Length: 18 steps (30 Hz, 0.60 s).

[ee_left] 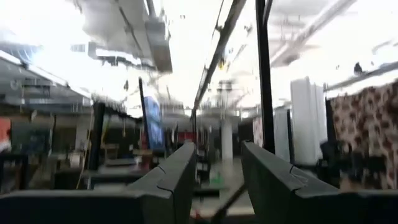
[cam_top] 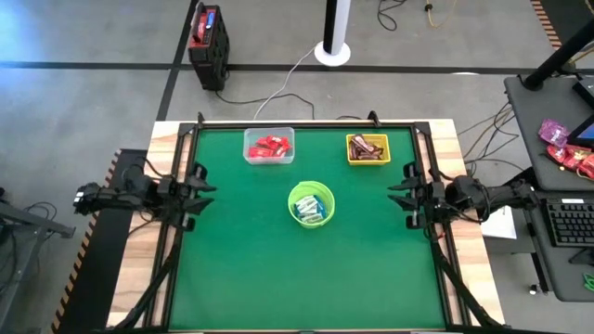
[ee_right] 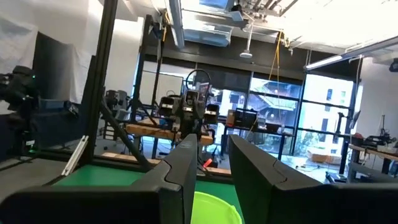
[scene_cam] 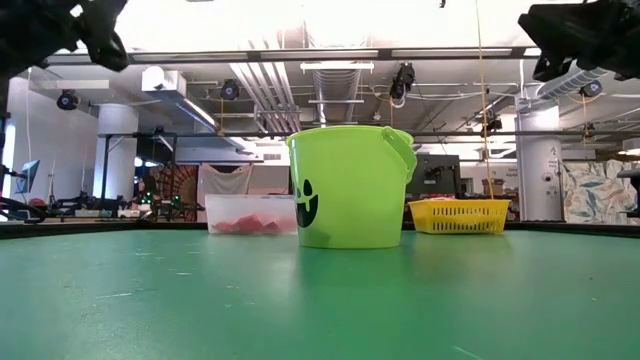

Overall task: Sort candy by brand, put in halloween buckets
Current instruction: Return to Home Position

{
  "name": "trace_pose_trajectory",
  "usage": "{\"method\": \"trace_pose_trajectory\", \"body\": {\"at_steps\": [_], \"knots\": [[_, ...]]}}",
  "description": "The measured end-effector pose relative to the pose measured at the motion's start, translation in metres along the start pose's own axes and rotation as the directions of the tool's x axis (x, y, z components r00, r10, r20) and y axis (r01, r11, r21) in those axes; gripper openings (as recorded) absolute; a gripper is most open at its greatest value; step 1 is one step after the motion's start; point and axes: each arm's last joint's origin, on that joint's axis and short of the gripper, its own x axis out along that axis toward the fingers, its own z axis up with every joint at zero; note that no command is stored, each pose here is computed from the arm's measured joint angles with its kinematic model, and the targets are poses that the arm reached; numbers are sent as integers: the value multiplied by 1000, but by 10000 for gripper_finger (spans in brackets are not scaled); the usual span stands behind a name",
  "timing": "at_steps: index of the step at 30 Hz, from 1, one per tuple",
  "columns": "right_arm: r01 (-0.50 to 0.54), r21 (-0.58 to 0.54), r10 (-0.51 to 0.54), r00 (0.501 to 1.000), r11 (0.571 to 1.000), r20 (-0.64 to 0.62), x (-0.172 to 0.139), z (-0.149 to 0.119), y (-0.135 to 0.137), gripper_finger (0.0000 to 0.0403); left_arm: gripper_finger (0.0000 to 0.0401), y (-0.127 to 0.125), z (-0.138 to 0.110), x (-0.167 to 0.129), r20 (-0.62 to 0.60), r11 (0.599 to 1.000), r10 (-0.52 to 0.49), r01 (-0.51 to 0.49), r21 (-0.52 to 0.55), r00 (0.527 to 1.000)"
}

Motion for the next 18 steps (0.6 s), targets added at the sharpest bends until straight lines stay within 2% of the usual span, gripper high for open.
{"method": "trace_pose_trajectory", "body": {"at_steps": [3, 5, 7, 9, 11, 13, 15, 18], "knots": [[-1, -10, 1, 1000, 1000, 0, 0, 0, 0, 81, 113, 0, 1, 0, 7, 1000, 0, 0, 3, 1000], [-1, -18, 1, 1000, 1000, -3, 0, 0, 0, 77, 113, 0, -8, 0, -84, 1000, 0, 2, 27, 996], [-5, -31, 4, 1000, 1000, -17, 0, -2, 0, 74, 113, 0, -21, -2, -218, 999, 3, 8, 51, 976], [-11, -53, 9, 999, 999, -39, 0, -4, 1, 71, 113, 1, -29, -4, -300, 998, 36, -18, 62, 953], [-16, -81, 12, 998, 997, -56, 0, -6, 1, 69, 113, 2, -34, -5, -349, 995, 79, -55, 78, 934], [-17, -102, 11, 998, 995, -64, 0, -6, 1, 68, 113, 3, -40, -7, -407, 993, 90, -51, 107, 909], [-16, -101, 10, 998, 995, -62, 0, -6, 1, 68, 113, 3, -45, -9, -459, 993, 89, -41, 113, 884], [-15, -92, 9, 998, 996, -63, 0, -6, 1, 71, 113, 2, -46, -9, -485, 994, 78, -31, 104, 871]]}}
